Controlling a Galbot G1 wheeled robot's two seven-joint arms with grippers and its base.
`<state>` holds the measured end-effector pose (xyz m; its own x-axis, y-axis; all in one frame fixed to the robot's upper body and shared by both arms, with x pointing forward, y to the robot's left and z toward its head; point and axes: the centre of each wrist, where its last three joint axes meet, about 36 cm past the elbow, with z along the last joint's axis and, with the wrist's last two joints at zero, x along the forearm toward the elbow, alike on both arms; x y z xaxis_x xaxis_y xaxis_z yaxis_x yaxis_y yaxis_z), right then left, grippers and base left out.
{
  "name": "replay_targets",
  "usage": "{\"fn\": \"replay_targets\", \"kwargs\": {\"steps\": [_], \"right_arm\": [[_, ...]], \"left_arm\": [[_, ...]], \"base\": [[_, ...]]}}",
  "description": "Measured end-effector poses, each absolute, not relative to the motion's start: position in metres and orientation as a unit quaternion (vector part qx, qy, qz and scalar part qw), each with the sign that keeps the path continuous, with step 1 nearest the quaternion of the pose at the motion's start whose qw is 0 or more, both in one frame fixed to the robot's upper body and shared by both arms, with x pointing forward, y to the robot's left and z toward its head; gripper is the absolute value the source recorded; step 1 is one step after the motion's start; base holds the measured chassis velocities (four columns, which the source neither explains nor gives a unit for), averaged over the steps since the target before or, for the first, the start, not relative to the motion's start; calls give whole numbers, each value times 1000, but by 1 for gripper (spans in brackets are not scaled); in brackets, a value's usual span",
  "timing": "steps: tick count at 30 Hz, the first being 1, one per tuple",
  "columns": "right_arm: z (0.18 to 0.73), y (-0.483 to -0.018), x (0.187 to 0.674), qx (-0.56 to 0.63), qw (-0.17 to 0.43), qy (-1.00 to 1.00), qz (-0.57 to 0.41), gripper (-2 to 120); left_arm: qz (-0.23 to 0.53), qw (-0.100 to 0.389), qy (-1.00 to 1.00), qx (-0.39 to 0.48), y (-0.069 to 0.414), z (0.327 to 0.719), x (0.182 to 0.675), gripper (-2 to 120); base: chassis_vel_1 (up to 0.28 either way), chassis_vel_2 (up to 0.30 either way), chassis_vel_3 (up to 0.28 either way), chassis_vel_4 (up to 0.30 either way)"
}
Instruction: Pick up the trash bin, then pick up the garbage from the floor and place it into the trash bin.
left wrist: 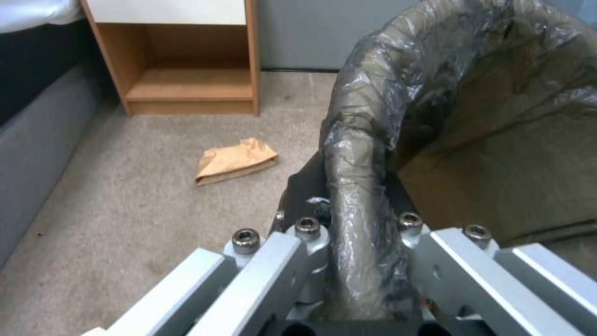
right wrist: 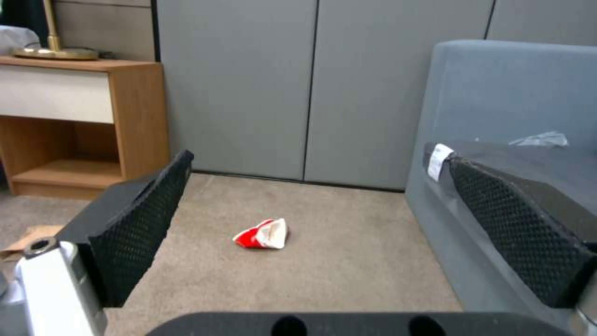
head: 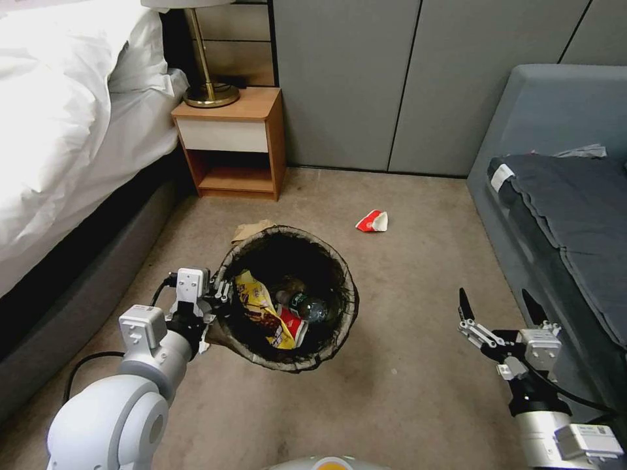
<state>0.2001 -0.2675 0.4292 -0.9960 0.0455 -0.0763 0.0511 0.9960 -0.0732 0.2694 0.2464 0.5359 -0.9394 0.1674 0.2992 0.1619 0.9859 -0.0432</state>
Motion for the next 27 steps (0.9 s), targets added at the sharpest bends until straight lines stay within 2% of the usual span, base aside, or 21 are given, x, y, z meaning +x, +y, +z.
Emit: {"fn": "replay_targets", "kwargs": {"steps": [14,27], "right_arm": [[425,-260,200,23,31,999,-30,100],[422,-260,202,22,28,999,-30,100]], "left_arm": [[9,150,-985,-82,250,537,270,3],[11,150,-985,-82,251,535,273,3]], "base": [[-56,61,59,-67],[-102,98,99,-90]]}}
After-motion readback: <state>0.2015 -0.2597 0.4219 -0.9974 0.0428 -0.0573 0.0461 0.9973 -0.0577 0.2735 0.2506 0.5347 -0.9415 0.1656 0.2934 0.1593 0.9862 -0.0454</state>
